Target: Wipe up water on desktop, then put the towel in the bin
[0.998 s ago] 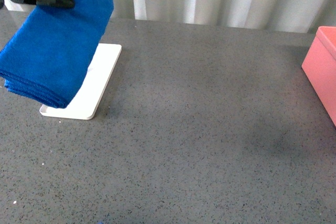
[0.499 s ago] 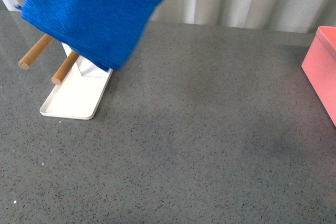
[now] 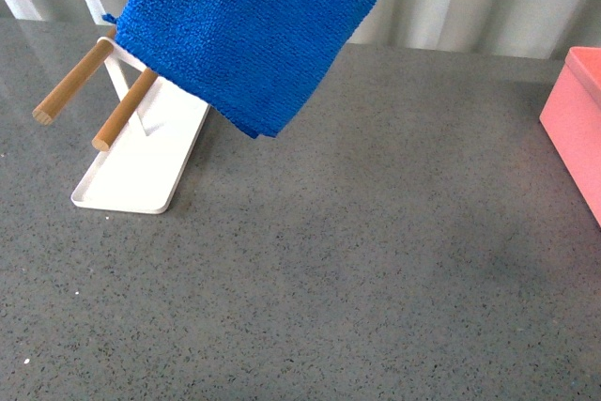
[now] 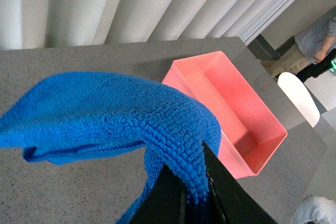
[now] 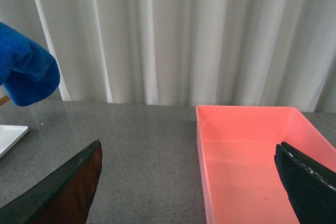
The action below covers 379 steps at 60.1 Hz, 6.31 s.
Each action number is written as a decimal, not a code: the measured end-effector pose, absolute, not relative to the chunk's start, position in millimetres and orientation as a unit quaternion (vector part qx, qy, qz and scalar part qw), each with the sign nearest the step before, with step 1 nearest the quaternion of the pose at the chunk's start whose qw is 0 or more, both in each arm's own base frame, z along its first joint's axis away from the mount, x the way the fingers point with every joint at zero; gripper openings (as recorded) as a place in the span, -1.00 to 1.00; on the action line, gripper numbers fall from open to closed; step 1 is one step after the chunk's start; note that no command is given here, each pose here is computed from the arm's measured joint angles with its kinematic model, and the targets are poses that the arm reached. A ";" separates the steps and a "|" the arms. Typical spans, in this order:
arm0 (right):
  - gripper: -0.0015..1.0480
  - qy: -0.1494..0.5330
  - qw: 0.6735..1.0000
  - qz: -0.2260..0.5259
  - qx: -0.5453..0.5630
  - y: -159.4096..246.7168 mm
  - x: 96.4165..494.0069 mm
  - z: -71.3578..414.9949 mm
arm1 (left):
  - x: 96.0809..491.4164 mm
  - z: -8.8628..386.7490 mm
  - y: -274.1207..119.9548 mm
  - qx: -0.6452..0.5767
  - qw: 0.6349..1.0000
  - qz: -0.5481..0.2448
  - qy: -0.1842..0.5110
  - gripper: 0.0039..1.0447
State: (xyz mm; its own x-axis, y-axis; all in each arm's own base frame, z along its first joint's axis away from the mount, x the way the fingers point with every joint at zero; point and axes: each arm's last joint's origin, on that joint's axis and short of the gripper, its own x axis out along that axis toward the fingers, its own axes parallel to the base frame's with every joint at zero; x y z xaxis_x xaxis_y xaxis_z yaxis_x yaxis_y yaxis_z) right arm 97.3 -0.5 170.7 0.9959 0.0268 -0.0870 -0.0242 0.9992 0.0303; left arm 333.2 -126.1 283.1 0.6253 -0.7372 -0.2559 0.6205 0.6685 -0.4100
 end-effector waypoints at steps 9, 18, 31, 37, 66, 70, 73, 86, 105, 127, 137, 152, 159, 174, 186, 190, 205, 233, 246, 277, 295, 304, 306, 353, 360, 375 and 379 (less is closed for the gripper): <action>0.86 0.146 0.986 0.054 0.051 -12.9 125.9 196.6 | 333.2 283.2 -126.2 -0.144 0.890 -0.381 0.205 -0.94; 0.86 0.160 0.975 0.141 0.066 -25.4 168.1 226.0 | 333.3 282.7 -126.3 -0.144 0.890 -0.381 0.205 -0.94; 0.86 0.229 0.911 0.321 0.124 -13.8 213.7 218.2 | 333.4 282.5 -126.4 -0.144 0.890 -0.381 0.206 -0.94; 0.86 0.225 0.896 0.363 0.121 -2.7 232.9 216.5 | 333.4 282.5 -126.4 -0.144 0.890 -0.381 0.206 -0.94; 0.86 0.239 0.850 0.459 0.101 73.8 312.9 187.1 | 333.4 282.5 -126.4 -0.144 0.890 -0.381 0.206 -0.94; 0.86 0.235 0.842 0.475 0.099 84.9 315.6 186.0 | 333.4 282.5 -126.4 -0.144 0.890 -0.381 0.206 -0.94; 0.86 0.231 0.838 0.484 0.101 89.9 316.2 185.0 | 333.4 282.5 -126.3 -0.144 0.890 -0.381 0.206 -0.94; 0.86 0.201 0.830 0.511 0.101 119.3 329.2 184.3 | 333.4 282.5 -126.4 -0.144 0.890 -0.381 0.206 -0.94; 0.40 0.195 0.829 0.510 0.121 130.8 342.6 180.7 | 333.4 282.5 -126.4 -0.144 0.890 -0.380 0.205 -0.94; -0.58 0.194 0.833 0.500 0.133 129.1 344.1 180.5 | 333.4 282.5 -126.4 -0.145 0.890 -0.380 0.206 -0.44; -0.92 0.203 0.841 0.483 0.135 121.9 342.3 179.4 | 333.4 282.5 -126.4 -0.145 0.890 -0.381 0.206 0.00; -0.92 0.204 0.848 0.472 0.131 110.8 340.3 184.0 | 330.7 279.3 -128.5 -0.101 0.945 -0.285 0.128 0.57; -0.92 0.206 0.847 0.473 0.130 110.7 340.0 183.9 | 308.0 261.8 -104.4 -0.039 0.996 -0.078 0.017 0.19; -0.92 0.206 0.850 0.468 0.130 108.5 340.4 184.0 | 257.2 231.4 -54.8 -0.013 1.000 0.004 -0.004 -0.57; -0.92 0.204 0.849 0.470 0.126 109.2 339.2 185.9 | 226.0 209.6 -38.1 -0.005 1.000 -0.006 0.005 -0.93; -0.92 0.204 0.851 0.468 0.126 107.6 339.2 186.9 | 217.1 205.4 -33.2 -0.004 1.000 -0.006 0.004 -0.93; -0.92 0.212 0.851 0.464 0.123 104.7 337.2 186.2 | 188.1 190.7 -18.8 -0.004 1.000 -0.002 0.003 -0.93; -0.92 0.209 0.856 0.458 0.117 101.8 335.8 188.7 | 153.1 176.4 -0.2 -0.004 1.000 0.001 0.004 -0.93; -0.92 0.209 0.857 0.457 0.116 102.0 335.7 188.5 | 141.8 168.0 -0.3 -0.004 1.000 -0.001 -0.002 -0.93; -0.92 0.213 0.858 0.453 0.113 101.6 334.9 188.7 | 122.8 174.1 -0.3 -0.004 1.000 -0.001 -0.012 -0.93; -0.92 0.215 0.859 0.450 0.110 100.9 333.5 186.8 | 114.9 174.6 -0.2 -0.004 1.000 -0.001 -0.013 -0.93; -0.92 0.216 0.860 0.450 0.109 100.2 332.4 186.5 | 111.9 174.4 -0.2 -0.004 1.000 -0.001 -0.013 -0.93; -0.92 0.216 0.860 0.450 0.109 100.2 332.3 186.5 | 111.3 174.4 -0.2 -0.004 1.000 -0.001 -0.013 -0.93; -0.92 0.269 0.870 0.404 0.090 89.5 325.7 171.3 | 96.5 170.9 -0.2 -0.004 1.000 -0.001 -0.009 -0.35; -0.92 0.336 0.870 0.354 0.064 77.5 325.4 149.5 | 96.5 170.9 -0.2 -0.004 1.000 -0.001 -0.009 0.09; -0.92 0.459 0.837 0.296 -0.018 55.3 331.8 104.3 | 96.5 170.9 -0.2 -0.004 1.000 -0.001 -0.009 0.81; -0.92 0.477 0.827 0.294 -0.041 53.8 333.3 98.6 | 96.5 170.9 -0.2 -0.003 1.000 -0.001 -0.009 0.90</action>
